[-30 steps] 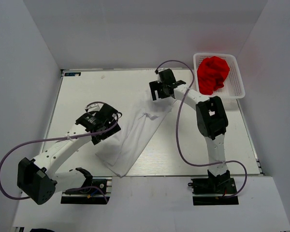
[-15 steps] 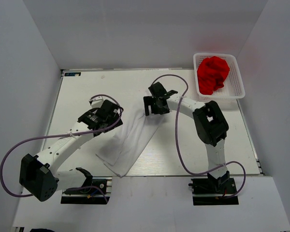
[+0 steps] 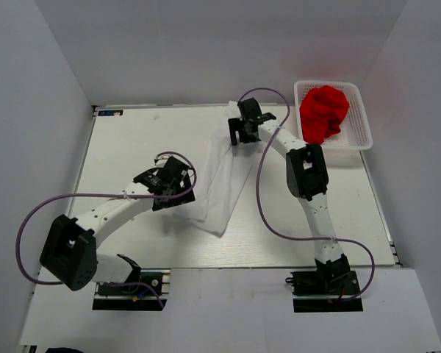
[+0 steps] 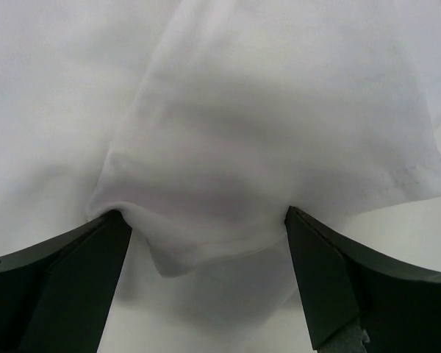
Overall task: Fold and stack the t-shirts
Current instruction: Rotate the tshirt 90 degrees
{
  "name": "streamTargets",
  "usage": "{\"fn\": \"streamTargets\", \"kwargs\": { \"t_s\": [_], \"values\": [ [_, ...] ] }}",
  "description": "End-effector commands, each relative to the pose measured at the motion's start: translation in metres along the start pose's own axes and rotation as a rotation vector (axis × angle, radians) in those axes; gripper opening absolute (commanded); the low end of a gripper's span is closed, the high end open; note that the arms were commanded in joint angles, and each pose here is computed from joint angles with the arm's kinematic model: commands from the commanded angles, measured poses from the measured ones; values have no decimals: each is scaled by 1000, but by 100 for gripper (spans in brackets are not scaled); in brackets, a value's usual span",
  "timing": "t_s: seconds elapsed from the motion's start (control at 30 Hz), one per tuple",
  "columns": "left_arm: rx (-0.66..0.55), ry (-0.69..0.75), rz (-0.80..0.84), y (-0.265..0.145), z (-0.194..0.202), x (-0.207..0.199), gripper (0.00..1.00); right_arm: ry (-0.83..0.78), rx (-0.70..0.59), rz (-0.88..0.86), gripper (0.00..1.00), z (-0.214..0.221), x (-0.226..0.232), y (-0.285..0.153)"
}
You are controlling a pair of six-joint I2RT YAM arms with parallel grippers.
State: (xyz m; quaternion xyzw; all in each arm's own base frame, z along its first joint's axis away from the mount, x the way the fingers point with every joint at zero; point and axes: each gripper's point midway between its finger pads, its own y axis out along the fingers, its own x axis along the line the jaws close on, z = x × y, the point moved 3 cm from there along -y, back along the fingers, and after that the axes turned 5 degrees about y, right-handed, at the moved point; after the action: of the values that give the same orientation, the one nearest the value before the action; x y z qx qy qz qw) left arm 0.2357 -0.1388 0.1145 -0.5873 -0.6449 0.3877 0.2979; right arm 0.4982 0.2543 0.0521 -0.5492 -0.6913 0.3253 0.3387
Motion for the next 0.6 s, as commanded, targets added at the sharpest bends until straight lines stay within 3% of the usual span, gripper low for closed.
{"fn": "streamTargets", "kwargs": {
  "t_s": [0.0, 0.07, 0.13, 0.17, 0.3, 0.43, 0.57],
  "values": [
    [46, 53, 26, 10, 9, -7, 100, -285, -11, -27, 90, -5, -8, 41],
    [53, 53, 36, 10, 8, -10, 100, -365, -132, -106, 90, -38, 9, 47],
    [76, 50, 27, 15, 12, -7, 100, -442, -173, -268, 90, -37, 38, 50],
    [90, 52, 31, 16, 15, -8, 100, -500, -276, -314, 90, -55, 50, 50],
    [97, 55, 26, 16, 16, -6, 100, -666, -368, -463, 90, -59, 99, 44],
    [104, 57, 21, 15, 18, -5, 100, -736, -396, -492, 90, -50, 130, 40],
    [99, 10, 6, 25, 24, 0, 100, -705, -410, -453, 90, -56, 124, 38]
  ]
}}
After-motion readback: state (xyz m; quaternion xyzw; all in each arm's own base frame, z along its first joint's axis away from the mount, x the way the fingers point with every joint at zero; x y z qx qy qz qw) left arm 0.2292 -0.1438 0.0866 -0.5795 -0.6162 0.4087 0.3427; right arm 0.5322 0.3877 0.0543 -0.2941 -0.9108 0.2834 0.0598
